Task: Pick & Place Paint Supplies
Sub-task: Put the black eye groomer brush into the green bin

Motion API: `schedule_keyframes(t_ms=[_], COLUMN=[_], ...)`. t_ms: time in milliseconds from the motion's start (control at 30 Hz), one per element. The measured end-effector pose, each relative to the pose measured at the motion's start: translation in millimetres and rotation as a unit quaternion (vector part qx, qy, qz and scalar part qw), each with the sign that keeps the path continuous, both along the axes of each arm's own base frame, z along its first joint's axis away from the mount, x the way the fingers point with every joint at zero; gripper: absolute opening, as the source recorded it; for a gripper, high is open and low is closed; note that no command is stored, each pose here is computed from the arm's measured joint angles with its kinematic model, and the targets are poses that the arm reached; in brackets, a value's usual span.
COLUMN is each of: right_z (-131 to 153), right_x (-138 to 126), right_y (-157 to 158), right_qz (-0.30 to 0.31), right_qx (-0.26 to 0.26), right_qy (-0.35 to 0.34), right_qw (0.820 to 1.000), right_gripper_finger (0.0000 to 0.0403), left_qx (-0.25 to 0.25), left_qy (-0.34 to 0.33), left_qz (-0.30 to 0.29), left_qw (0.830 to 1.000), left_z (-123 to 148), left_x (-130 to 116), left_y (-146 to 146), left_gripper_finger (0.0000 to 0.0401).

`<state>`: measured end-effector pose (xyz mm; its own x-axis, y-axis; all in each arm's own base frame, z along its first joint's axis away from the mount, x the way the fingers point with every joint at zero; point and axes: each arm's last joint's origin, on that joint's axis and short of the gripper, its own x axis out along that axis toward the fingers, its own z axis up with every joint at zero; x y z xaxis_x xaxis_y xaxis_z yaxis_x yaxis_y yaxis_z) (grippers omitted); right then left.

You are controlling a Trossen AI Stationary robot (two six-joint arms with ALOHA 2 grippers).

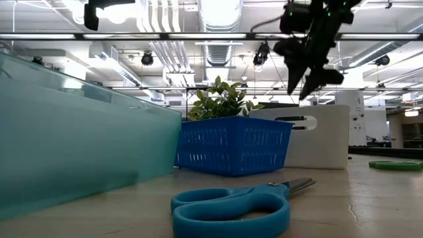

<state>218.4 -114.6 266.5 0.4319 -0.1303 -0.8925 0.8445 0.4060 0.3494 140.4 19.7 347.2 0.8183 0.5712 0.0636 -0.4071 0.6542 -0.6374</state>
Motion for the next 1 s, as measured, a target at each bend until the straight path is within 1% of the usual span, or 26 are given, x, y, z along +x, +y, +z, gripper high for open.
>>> schedule_keyframes(t_ms=[100, 200, 400, 500, 700, 867, 1000], right_z=[-16, -29, -50, -60, -73, -80, -88], right_x=[1, 3, -2, -12, -39, -55, -67], right_y=[-5, -8, -8, -6, 1, 13, 20], right_qz=[-0.030, -0.055, -0.077, -0.091, -0.130, -0.133, -0.115], right_qx=[0.033, 0.054, 0.087, 0.099, 0.115, 0.120, 0.116], right_qy=[0.010, 0.031, 0.062, 0.077, 0.085, 0.085, 0.094], right_qw=[0.999, 0.997, 0.991, 0.988, 0.981, 0.980, 0.982], right_gripper_finger=[0.0179, 0.0179, 0.0179, 0.0178, 0.0178, 0.0178, 0.0178], left_qx=[-0.001, -0.003, -0.011, -0.011, -0.012, -0.012, -0.012], left_qy=[-0.001, -0.002, -0.008, -0.008, -0.009, -0.009, -0.009], left_qz=[0.000, 0.000, -0.001, -0.001, -0.001, -0.001, -0.001], left_qw=[1.000, 1.000, 1.000, 1.000, 1.000, 1.000, 1.000], left_z=[0, 0, 0, 0, 0, 0, 0], left_x=[0, 0, 0, 0, 0, 0, 0], left_y=[0, 0, 0, 0, 0, 0, 0], left_gripper_finger=[0.0099, 0.0099, 0.0099, 0.0099, 0.0099, 0.0099, 0.0099])
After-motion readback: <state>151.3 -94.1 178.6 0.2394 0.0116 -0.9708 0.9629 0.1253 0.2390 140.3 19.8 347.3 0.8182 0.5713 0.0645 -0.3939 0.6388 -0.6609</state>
